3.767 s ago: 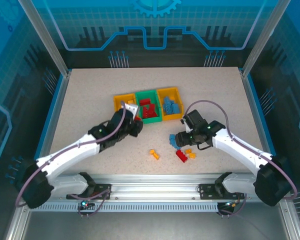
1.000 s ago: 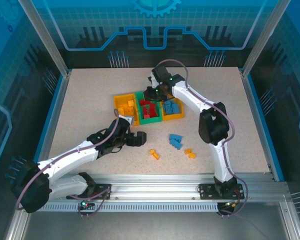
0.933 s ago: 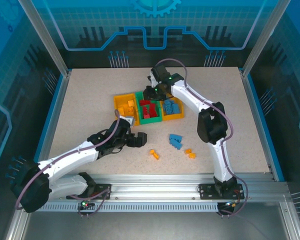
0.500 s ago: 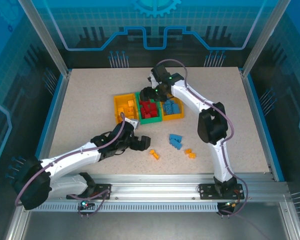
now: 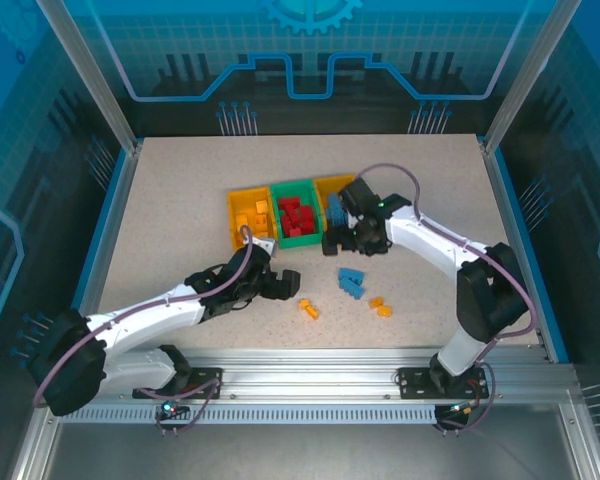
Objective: Sort the legos into containers by color
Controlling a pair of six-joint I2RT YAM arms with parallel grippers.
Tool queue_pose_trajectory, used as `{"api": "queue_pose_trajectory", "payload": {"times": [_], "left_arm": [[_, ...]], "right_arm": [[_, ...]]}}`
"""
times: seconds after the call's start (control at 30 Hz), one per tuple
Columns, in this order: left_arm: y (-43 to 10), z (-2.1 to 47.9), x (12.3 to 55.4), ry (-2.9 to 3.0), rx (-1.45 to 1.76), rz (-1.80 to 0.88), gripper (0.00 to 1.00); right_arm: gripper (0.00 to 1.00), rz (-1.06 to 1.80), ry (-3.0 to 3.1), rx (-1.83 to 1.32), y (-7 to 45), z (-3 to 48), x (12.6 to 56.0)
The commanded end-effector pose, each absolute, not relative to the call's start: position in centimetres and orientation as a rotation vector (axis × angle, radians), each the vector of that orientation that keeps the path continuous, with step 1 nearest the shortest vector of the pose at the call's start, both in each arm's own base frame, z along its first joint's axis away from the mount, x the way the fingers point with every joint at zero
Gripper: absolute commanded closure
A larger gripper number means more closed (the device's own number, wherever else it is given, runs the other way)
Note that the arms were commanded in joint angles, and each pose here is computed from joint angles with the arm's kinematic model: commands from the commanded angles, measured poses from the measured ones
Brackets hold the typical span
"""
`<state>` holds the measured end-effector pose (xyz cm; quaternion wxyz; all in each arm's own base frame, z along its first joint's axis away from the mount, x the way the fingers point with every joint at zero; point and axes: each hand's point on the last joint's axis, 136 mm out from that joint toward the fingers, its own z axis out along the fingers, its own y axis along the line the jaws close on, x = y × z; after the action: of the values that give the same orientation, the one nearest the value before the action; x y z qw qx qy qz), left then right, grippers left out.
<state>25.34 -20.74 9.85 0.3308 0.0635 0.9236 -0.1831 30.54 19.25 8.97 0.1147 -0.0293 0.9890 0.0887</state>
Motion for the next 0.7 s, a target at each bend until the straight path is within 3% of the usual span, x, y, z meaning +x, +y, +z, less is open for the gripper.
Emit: {"api": "queue_pose_trajectory", "payload": {"times": [0.0, 0.43, 0.67], "left_arm": [[-19.5, 9.7, 25.4, 2.388, 0.09, -0.435, 0.01], [-18.3, 9.2, 24.7, 2.38, 0.063, -0.419, 0.01], [-18.0, 9.3, 24.7, 2.363, 0.06, -0.416, 0.01]], "right_arm": [[0.0, 0.206, 2.904, 0.069, 17.6, 7.8, 29.4], [0.01, 0.144, 2.993, 0.194, 19.3, 4.9, 28.3], [0.14, 0.005, 3.037, 0.197, 18.5, 2.7, 28.4]]}}
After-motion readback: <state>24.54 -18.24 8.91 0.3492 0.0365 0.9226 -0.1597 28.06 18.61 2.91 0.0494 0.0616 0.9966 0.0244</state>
